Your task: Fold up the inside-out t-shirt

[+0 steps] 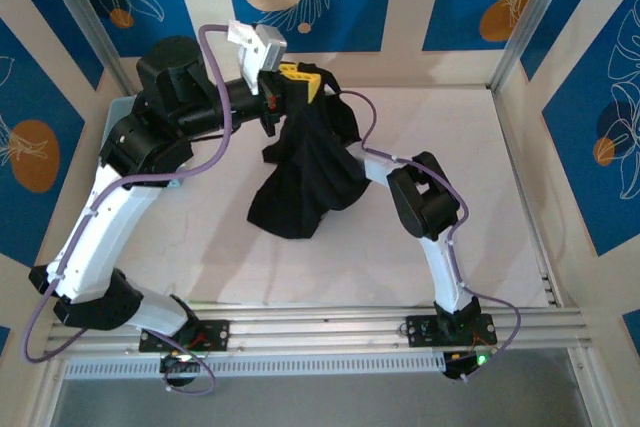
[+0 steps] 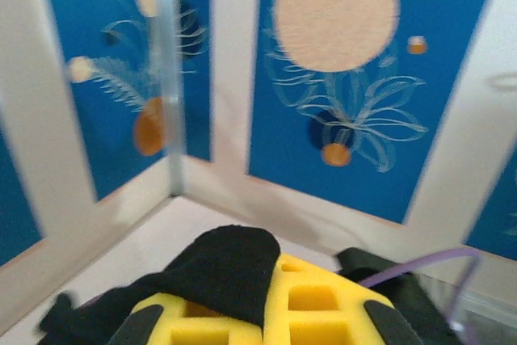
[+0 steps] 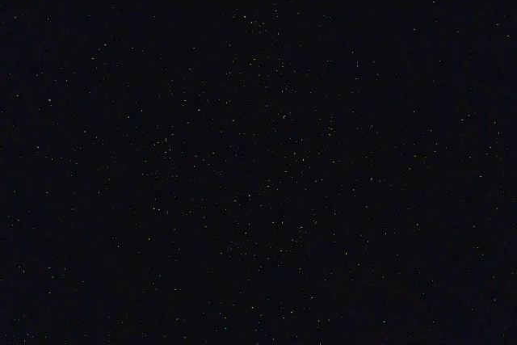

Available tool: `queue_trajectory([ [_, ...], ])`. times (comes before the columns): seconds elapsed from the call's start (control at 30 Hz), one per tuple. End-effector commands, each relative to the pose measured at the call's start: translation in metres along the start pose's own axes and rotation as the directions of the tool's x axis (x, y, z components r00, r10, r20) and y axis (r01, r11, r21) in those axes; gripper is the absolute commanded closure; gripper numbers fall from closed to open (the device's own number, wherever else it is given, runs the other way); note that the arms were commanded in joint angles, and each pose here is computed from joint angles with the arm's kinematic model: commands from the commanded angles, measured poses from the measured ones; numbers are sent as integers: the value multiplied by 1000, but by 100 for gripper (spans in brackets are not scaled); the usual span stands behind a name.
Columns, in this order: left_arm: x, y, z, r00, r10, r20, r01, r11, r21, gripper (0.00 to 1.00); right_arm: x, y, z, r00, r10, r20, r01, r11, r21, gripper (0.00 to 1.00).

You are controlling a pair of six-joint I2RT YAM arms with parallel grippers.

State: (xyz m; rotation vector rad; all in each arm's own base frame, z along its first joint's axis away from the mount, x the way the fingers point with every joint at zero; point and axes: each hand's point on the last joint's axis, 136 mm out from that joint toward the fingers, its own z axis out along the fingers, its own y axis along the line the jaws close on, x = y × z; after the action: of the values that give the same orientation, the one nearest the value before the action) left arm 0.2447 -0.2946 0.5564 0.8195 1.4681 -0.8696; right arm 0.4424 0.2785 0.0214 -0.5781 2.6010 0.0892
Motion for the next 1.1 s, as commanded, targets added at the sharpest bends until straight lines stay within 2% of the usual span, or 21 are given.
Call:
queue_trajectory([
  [0.0,-17,45,-24,995,44,87,-22,970,-242,100,16,-6,-12,998,11,-68,-15,998,-64,100],
  [0.13,12,109,-45,998,-2,59,30,875,-482,100,-7,0,-60,998,-1,58,11,987,-163,100],
  [0.23,38,145,-60,999,-35,32,47,799,-599,100,-22,10,-105,987,36,157,8,962,-274,100],
  [0.4,97,195,-69,987,-161,-1,115,712,-692,100,-38,23,-166,957,129,261,7,885,-465,100],
  [0.57,175,246,-67,944,-328,-37,186,622,-760,100,-55,40,-224,913,177,368,87,797,-598,100],
  [0.63,203,254,-56,929,-365,-67,191,626,-756,100,-63,45,-243,894,196,404,117,766,-632,100],
  [0.77,248,240,-22,894,-443,-67,306,712,-632,100,-84,43,-272,851,246,464,142,743,-654,100],
  [0.93,281,212,3,896,-440,-68,352,793,-498,100,-110,43,-287,816,291,499,151,726,-671,100],
  [1.0,293,210,1,886,-459,-62,369,781,-504,100,-115,42,-295,804,304,512,167,710,-684,100],
  [1.07,315,217,-7,865,-495,-80,366,732,-575,100,-118,38,-303,792,324,517,178,688,-703,100],
])
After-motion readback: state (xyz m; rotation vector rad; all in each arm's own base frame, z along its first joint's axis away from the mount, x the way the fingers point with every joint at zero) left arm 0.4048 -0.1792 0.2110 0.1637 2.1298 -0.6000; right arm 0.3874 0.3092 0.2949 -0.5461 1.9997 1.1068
